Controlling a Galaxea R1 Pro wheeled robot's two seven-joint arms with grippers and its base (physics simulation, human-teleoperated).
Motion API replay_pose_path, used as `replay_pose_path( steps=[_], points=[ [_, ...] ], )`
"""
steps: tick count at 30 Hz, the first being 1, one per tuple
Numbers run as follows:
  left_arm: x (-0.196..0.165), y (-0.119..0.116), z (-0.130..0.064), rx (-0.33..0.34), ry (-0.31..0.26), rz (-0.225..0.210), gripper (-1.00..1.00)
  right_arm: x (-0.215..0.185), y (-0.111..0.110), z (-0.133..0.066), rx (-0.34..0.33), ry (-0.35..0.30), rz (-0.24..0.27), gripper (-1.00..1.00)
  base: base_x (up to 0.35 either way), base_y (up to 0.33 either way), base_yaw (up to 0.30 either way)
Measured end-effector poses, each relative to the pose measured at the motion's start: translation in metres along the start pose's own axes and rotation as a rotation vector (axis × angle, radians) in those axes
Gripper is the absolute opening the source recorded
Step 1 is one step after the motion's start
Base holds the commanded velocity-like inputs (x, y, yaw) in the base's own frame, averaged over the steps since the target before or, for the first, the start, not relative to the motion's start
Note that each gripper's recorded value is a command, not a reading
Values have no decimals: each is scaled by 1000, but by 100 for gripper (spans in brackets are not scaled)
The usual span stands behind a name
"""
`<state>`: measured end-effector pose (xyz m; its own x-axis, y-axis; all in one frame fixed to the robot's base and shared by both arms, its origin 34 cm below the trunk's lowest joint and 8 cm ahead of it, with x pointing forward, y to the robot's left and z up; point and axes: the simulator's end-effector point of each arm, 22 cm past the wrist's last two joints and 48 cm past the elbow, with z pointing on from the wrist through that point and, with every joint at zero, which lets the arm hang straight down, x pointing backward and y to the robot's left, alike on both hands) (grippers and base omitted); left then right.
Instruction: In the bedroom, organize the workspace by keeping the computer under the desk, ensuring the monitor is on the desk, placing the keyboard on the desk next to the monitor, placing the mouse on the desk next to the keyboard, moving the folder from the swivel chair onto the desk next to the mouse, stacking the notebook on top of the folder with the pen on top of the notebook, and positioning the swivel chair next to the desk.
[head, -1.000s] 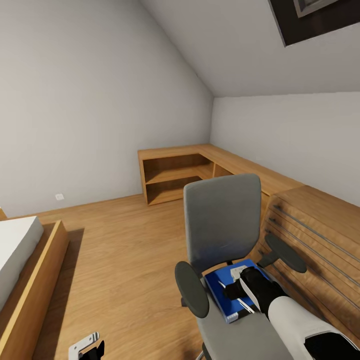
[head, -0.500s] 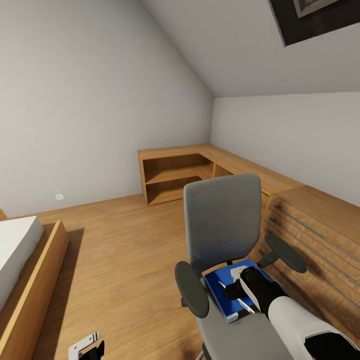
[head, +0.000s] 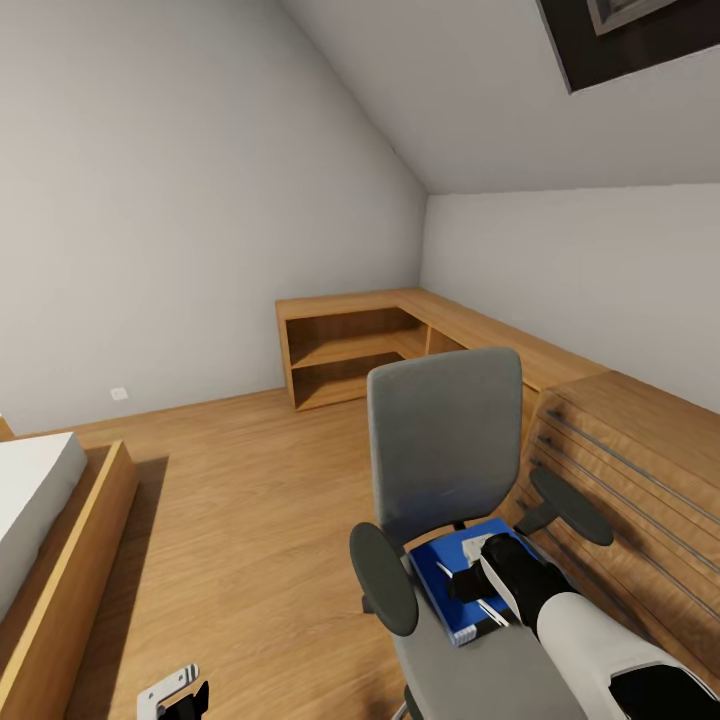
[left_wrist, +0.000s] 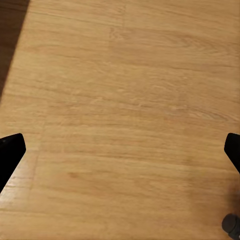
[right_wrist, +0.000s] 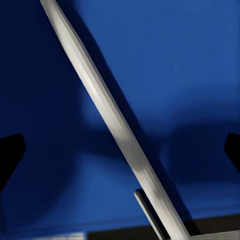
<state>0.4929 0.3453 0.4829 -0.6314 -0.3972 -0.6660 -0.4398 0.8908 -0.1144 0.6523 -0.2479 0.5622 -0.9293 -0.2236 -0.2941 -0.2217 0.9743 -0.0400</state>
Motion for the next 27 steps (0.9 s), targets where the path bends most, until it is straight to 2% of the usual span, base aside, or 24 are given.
replay_pose_path(
  steps=[13, 18, 27],
  points=[
    [0, 0, 0, -1, 0, -1, 100, 1, 0, 0, 0, 3, -1, 100, 0, 0, 0],
    [7, 2, 6, -1, -1, -1, 100, 4, 1, 8, -1, 2, 1, 100, 0, 0, 0],
    [6, 3, 6, -2, -2, -1, 100, 4, 1, 8, -2, 2, 3, 100, 0, 0, 0]
  ],
)
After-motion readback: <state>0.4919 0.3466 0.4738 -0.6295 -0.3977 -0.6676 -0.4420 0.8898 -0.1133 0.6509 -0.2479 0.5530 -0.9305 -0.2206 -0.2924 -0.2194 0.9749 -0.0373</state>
